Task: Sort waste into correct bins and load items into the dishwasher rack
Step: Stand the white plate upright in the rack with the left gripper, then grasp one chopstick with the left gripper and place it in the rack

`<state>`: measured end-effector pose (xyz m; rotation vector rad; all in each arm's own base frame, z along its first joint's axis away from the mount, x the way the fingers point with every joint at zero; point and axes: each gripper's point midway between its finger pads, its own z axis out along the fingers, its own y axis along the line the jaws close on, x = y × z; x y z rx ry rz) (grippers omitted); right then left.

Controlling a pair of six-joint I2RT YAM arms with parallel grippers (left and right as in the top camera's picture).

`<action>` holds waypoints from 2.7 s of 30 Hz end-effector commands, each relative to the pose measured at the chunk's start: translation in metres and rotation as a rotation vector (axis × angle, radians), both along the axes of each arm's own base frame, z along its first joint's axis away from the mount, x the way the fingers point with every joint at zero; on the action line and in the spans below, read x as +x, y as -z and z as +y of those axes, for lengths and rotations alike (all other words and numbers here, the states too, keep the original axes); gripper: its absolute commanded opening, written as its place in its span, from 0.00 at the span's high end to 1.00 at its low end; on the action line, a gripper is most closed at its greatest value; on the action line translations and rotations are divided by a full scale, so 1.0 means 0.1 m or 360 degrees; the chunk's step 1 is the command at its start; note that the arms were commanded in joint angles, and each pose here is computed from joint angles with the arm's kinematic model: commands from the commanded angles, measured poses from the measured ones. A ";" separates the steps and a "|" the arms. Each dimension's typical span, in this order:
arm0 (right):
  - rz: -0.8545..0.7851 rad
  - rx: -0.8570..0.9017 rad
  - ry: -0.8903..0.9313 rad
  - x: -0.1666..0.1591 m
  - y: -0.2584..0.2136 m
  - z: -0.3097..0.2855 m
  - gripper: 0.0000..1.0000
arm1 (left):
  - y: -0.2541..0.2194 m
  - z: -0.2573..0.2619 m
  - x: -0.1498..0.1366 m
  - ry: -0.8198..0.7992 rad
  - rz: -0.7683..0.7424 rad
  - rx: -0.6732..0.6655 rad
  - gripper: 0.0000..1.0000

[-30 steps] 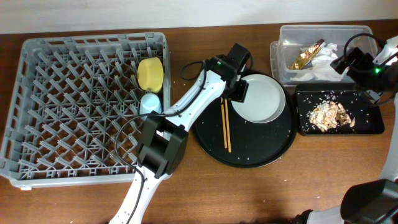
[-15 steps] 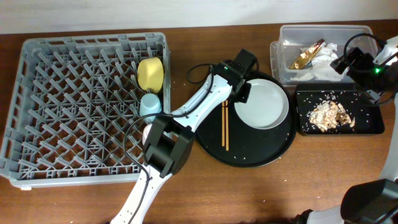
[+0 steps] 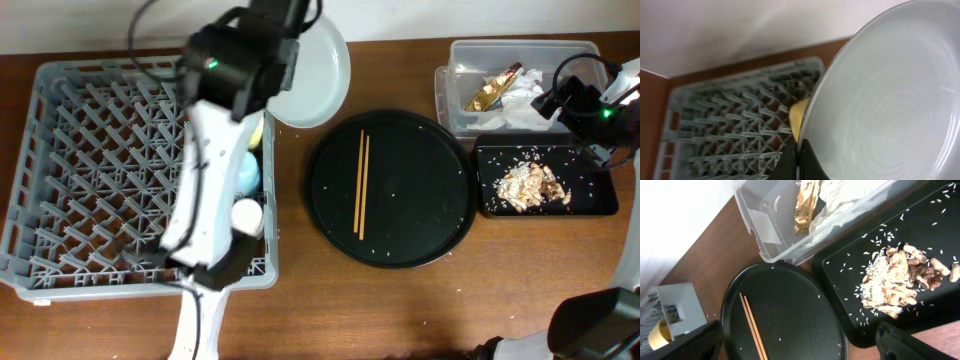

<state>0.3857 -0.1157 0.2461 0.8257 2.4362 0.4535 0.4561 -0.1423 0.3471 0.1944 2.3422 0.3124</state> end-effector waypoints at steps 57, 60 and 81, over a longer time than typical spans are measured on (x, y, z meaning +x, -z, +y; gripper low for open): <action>-0.0028 -0.0036 -0.0012 0.00 -0.08 0.00 0.02 | 2.90 -1.57 -0.64 0.0472 0.0829 -0.0656 0.44; -0.0028 -0.0036 -0.0011 -0.01 -0.07 0.00 0.02 | 3.31 -1.53 -0.69 0.0413 0.0900 -0.0514 0.44; -0.0028 -0.0036 -0.0010 -0.01 -0.08 0.00 0.02 | 2.82 -1.86 -0.60 0.0484 0.0773 -0.0267 0.60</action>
